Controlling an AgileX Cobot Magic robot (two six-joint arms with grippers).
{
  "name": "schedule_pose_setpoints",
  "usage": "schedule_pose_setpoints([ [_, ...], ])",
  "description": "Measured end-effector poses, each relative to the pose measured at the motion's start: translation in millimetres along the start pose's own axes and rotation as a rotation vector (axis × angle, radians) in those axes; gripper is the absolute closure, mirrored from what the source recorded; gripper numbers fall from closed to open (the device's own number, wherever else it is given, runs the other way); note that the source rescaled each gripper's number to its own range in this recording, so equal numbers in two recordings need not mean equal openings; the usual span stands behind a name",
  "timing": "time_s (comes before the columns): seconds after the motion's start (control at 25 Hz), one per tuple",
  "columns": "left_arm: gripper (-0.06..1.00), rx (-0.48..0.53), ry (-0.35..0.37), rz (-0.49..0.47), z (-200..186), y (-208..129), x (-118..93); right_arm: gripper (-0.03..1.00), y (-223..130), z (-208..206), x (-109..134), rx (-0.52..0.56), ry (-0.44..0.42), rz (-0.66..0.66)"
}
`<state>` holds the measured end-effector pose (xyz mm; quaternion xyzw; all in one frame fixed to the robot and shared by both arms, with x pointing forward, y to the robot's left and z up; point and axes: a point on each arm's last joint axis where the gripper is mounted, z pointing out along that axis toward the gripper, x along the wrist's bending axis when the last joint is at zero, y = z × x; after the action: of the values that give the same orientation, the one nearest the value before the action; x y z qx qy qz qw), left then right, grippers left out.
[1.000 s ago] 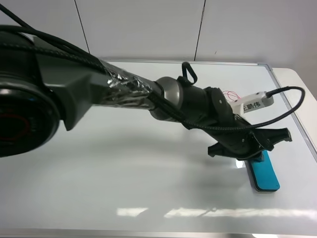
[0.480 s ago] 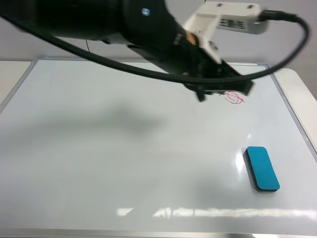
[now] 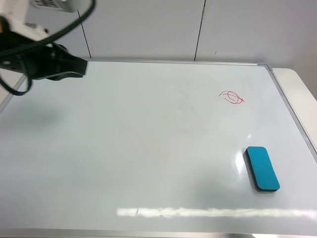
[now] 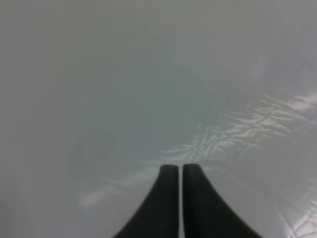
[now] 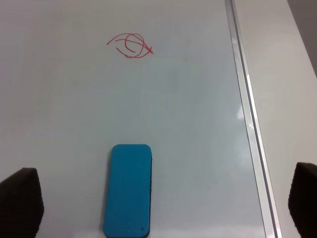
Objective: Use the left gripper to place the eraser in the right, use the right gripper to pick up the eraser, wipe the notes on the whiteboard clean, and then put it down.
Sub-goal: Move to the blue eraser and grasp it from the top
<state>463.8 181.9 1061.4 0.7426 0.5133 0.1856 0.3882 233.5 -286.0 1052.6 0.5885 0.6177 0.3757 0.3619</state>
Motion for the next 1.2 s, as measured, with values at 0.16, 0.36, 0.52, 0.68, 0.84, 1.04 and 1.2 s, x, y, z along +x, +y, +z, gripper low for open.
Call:
schedule_pose_setpoints([
  [0.16, 0.94, -0.117, 0.061, -0.054, -52, -11, 19, -0.03, 0, 0, 0, 0.0, 0.0, 0.0],
  [0.36, 0.94, -0.23, 0.128, -0.125, -110, -30, 29, -0.03, 0, 0, 0, 0.0, 0.0, 0.0],
  [0.52, 0.94, -0.297, 0.19, -0.127, -151, -52, 30, -0.03, 0, 0, 0, 0.0, 0.0, 0.0],
  [0.68, 0.94, -0.397, 0.274, -0.099, -187, -70, 27, -0.03, 0, 0, 0, 0.0, 0.0, 0.0],
  [0.84, 0.94, -0.51, 0.302, -0.086, -214, -86, 20, -0.03, 0, 0, 0, 0.0, 0.0, 0.0],
  [1.04, 0.65, -0.606, 0.33, -0.105, -237, -109, 14, -0.03, 0, 0, 0, 0.0, 0.0, 0.0],
  [1.2, 0.12, -0.622, 0.409, -0.118, -250, -128, 16, -0.03, 0, 0, 0, 0.0, 0.0, 0.0],
])
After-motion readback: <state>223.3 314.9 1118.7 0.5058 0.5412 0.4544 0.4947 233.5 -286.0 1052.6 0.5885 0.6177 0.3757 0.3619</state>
